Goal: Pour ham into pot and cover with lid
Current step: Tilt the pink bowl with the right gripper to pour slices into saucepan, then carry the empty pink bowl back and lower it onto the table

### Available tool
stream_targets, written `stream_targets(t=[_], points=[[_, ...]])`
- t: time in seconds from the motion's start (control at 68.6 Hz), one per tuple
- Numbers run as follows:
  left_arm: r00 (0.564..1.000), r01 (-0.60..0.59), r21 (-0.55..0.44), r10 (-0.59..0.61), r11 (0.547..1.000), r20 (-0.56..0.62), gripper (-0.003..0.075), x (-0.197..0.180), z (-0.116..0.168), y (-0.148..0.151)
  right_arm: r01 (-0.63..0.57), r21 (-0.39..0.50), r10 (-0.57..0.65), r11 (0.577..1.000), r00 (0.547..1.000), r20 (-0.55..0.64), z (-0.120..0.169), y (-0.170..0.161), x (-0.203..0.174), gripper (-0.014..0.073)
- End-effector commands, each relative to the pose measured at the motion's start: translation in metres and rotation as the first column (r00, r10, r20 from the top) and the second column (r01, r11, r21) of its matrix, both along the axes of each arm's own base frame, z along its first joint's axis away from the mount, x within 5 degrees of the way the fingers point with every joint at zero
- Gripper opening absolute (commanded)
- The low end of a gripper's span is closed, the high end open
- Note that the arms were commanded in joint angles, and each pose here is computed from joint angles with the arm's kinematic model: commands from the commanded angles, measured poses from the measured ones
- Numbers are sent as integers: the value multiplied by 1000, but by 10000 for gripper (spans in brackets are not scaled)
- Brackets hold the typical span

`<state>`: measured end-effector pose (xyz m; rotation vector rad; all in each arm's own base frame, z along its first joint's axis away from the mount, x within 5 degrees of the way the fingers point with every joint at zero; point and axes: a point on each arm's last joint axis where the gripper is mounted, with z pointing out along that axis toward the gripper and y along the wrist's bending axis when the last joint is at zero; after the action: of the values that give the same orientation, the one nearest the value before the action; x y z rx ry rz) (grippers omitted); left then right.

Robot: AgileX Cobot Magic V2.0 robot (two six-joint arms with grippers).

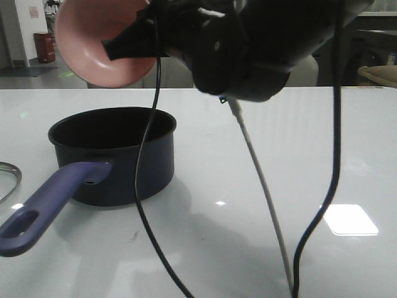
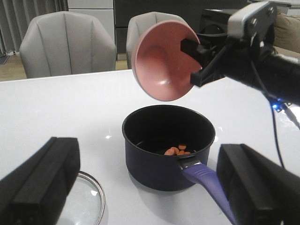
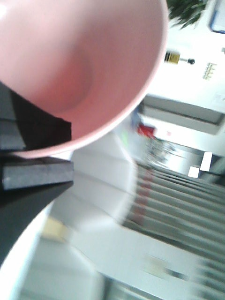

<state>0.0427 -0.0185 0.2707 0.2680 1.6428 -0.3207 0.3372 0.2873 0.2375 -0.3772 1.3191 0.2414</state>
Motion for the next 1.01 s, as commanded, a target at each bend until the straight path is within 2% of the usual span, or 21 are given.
stream_targets(t=[0.0, 0.117, 0.277, 0.525, 0.714, 0.831, 0.947, 0.991], points=[[997, 4, -41, -1, 999, 82, 637, 0, 15, 0, -61, 195, 71, 979, 997, -43, 53, -7, -8, 134], [997, 4, -41, -1, 999, 82, 637, 0, 15, 0, -73, 190, 110, 979, 975, -191, 60, -10, -13, 134], [997, 4, -41, -1, 999, 82, 637, 0, 15, 0, -81, 167, 132, 983, 938, -320, 76, -25, -18, 134], [997, 4, -41, -1, 999, 82, 637, 0, 15, 0, -97, 104, 137, 990, 845, -517, 97, -80, -14, 134], [997, 4, -41, -1, 999, 82, 637, 0, 15, 0, -66, 11, 56, 998, 722, -690, 83, -135, 1, 134], [997, 4, -41, -1, 999, 82, 637, 0, 15, 0, -77, -98, -30, 992, 618, -786, 65, -166, 5, 134], [997, 4, -41, -1, 999, 82, 637, 0, 15, 0, -52, -117, -74, 992, 506, -859, 44, -190, 6, 134], [997, 4, -41, -1, 999, 82, 637, 0, 15, 0, -45, -119, -82, 992, 488, -869, 38, -194, 7, 134]])
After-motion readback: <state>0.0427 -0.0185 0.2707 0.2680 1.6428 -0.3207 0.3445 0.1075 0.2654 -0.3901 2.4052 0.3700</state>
